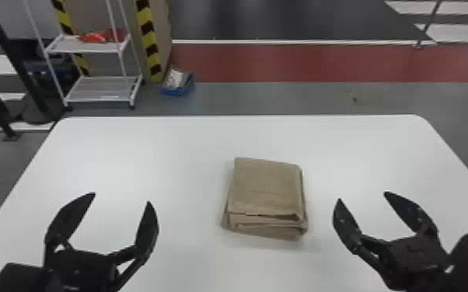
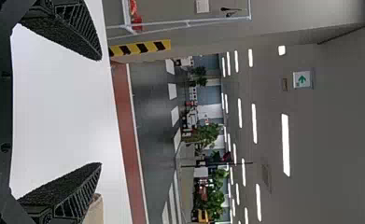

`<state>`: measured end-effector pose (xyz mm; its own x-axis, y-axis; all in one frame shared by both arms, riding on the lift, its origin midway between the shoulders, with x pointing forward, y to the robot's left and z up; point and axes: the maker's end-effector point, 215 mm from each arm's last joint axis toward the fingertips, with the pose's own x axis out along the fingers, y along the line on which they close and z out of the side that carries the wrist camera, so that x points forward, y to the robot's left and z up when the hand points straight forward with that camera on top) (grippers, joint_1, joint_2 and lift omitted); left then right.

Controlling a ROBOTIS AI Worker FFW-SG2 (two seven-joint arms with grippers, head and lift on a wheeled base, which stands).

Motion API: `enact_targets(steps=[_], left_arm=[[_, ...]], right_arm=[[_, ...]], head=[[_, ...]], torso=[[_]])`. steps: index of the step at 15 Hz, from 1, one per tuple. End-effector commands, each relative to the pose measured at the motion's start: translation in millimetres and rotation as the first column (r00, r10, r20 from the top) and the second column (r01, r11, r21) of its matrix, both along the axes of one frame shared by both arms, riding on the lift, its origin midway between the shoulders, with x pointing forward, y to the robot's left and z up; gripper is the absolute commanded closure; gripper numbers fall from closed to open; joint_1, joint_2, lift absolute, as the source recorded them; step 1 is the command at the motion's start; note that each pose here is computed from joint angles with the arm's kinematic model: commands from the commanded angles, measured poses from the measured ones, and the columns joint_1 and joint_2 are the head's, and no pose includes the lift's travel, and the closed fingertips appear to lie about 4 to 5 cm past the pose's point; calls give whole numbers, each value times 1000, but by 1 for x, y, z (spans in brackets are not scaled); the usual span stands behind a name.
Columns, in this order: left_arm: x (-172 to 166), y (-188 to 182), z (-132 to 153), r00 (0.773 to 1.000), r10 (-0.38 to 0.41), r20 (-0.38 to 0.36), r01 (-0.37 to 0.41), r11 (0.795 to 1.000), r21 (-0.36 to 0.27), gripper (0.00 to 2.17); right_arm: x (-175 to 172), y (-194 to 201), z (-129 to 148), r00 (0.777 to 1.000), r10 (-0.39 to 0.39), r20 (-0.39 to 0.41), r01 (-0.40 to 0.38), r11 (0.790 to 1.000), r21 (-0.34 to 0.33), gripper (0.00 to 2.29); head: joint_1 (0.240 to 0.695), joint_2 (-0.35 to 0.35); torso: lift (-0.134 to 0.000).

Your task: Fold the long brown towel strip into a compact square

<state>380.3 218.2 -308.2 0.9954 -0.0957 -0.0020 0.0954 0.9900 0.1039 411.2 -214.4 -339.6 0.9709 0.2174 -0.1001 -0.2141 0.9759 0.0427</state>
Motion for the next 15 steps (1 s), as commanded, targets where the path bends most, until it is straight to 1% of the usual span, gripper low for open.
enact_targets(steps=[1, 6, 8, 12, 15], left_arm=[[-2, -1, -2, 1000, 2, -6, -2, 1000, -3, 70], [-13, -3, 7, 1000, 1, 5, -1, 1000, -18, 70], [-17, -4, 13, 1000, -2, 19, 2, 1000, -15, 70], [-22, -4, 12, 1000, -3, 16, 3, 1000, -13, 70], [-22, -1, 13, 1000, 1, 17, 0, 1000, -11, 70]], right_arm=[[-5, 0, 4, 1000, -1, 7, 1, 1000, -2, 63], [-19, -2, 14, 999, -12, 37, 12, 1000, -10, 63], [-27, -3, 20, 998, -15, 61, 15, 1000, 7, 63], [-37, -1, 21, 997, -13, 71, 12, 1000, 10, 63], [-40, 1, 18, 998, -19, 61, 18, 1000, 15, 63]], head=[[695, 6], [695, 1], [695, -1], [695, -6], [695, -5]], torso=[[-128], [-128], [-128], [-128], [-128]])
